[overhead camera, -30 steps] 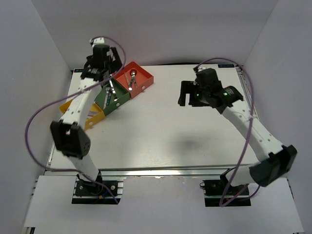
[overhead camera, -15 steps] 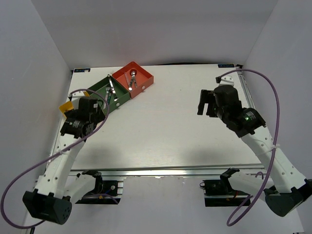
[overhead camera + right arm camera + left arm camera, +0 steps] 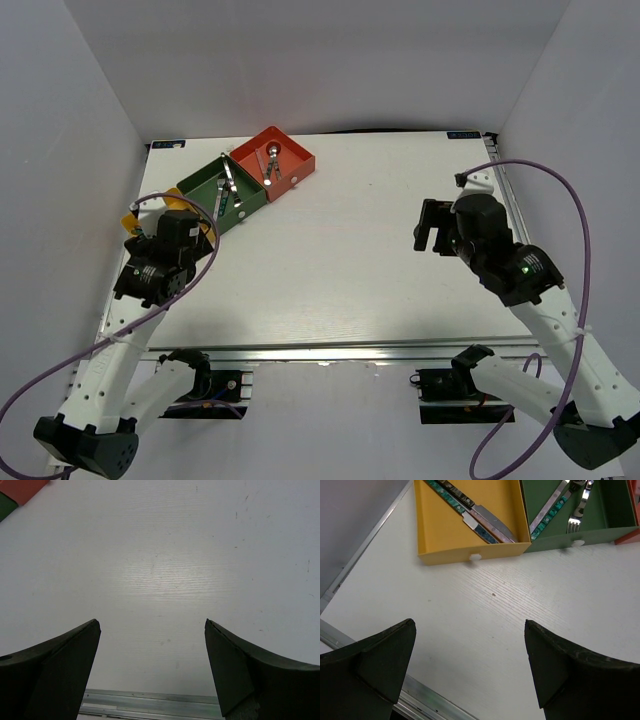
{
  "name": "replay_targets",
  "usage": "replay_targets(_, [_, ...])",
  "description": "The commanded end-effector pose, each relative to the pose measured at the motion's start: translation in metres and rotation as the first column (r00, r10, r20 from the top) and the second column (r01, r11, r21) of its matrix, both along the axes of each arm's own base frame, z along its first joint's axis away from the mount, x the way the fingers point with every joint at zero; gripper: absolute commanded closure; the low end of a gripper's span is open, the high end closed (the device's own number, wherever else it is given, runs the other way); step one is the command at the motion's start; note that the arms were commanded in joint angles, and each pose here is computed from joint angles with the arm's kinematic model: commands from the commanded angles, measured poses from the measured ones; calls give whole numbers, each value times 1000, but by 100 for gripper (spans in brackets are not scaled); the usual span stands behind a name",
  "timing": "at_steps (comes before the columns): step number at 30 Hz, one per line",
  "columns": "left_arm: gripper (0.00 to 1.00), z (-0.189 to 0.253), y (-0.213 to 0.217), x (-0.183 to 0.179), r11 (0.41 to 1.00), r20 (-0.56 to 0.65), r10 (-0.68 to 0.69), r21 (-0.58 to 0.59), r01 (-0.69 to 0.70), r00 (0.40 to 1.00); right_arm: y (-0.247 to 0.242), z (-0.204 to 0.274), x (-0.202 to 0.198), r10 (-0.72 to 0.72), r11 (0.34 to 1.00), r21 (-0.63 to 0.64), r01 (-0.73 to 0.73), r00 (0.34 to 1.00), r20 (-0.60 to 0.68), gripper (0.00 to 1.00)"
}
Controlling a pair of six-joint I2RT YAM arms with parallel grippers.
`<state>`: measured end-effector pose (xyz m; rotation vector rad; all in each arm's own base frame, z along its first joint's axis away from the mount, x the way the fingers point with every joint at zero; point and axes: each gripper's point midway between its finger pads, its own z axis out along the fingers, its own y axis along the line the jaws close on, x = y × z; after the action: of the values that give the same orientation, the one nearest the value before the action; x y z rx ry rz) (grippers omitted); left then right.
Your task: Sort the eating utensils into containers
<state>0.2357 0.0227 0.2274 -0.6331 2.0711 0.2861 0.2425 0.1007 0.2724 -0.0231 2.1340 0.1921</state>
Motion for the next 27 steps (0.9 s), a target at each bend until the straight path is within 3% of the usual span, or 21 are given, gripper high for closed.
replay_targets(1, [2, 24, 1, 6, 1000, 70, 17, -7, -16, 997, -1, 0, -1, 0, 1000, 11, 0, 1000, 23, 11])
replay_targets(27, [2, 34, 8, -10, 1000, 109, 14, -2, -14, 994, 15, -12, -8, 65, 995, 78, -64, 998, -2, 10])
